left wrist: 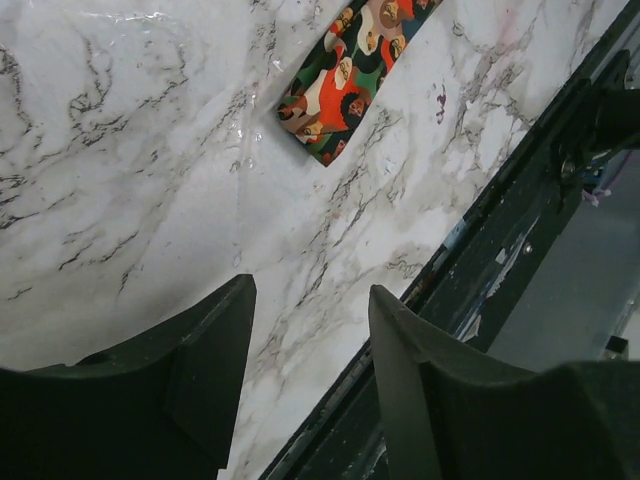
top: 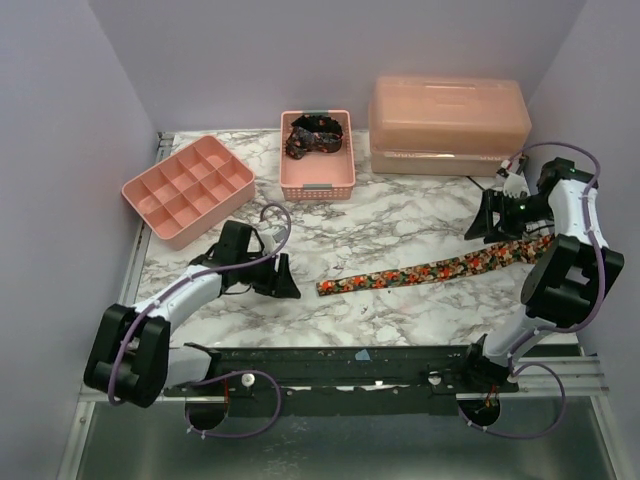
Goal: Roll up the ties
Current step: Roll the tie at the center of the board.
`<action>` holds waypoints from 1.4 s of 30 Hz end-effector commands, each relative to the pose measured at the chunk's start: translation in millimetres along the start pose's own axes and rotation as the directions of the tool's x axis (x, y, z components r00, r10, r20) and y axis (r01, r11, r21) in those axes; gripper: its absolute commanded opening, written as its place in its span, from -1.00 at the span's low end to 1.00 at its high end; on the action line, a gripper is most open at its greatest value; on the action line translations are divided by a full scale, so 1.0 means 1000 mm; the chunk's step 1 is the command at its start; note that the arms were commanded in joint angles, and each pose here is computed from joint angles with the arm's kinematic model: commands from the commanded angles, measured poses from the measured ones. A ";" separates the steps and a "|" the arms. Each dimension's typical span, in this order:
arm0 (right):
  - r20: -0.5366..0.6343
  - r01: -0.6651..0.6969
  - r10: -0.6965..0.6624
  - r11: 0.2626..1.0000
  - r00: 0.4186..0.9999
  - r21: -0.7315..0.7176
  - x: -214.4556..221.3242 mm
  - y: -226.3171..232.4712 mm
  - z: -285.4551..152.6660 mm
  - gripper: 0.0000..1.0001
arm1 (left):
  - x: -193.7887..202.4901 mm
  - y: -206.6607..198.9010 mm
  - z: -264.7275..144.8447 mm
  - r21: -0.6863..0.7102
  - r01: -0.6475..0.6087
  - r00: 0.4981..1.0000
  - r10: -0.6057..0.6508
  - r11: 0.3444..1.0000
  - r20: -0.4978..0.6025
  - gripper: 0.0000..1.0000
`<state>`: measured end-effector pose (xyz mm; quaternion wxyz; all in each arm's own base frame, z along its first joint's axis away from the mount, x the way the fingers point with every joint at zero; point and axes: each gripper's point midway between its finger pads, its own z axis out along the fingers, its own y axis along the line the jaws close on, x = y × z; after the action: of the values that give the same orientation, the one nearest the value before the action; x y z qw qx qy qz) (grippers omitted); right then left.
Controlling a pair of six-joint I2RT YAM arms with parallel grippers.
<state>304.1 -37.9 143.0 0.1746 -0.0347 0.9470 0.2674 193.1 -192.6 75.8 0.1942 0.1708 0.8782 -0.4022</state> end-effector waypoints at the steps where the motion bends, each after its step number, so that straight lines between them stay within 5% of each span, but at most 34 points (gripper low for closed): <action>1: -0.042 -0.037 0.031 0.987 0.999 -0.159 0.025 0.034 0.014 0.47 | -0.018 -0.009 0.020 0.046 0.066 0.998 -0.066 0.997 0.000 -0.03; 8: -0.079 -0.034 0.017 0.974 0.997 -0.225 0.041 0.053 0.028 0.26 | -0.018 -0.012 0.048 0.094 0.127 0.990 -0.121 0.987 -0.066 -0.07; 19: -0.075 -0.007 -0.010 0.977 0.997 -0.214 0.044 0.054 0.027 0.23 | -0.014 -0.005 0.080 0.079 0.193 0.973 -0.180 0.978 -0.146 -0.15; 28: -0.074 -0.004 -0.012 0.976 0.997 -0.219 0.044 0.057 0.031 0.20 | -0.029 -0.030 0.077 0.217 0.187 0.976 -0.156 0.958 -0.151 -1.00; 35: -0.093 0.023 -0.048 0.967 0.995 -0.255 0.043 0.077 0.041 0.17 | -0.032 -0.044 0.056 0.212 0.131 0.987 -0.106 0.969 -0.122 -1.00; 42: -0.116 0.044 -0.084 0.949 0.990 -0.313 0.040 0.104 0.055 0.12 | -0.028 -0.020 0.043 0.031 0.161 0.976 -0.154 0.987 -0.156 -1.00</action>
<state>263.0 60.6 129.2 0.1065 -0.1025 0.9133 0.3796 215.5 -261.2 83.7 0.1021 0.1448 0.8608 -0.4771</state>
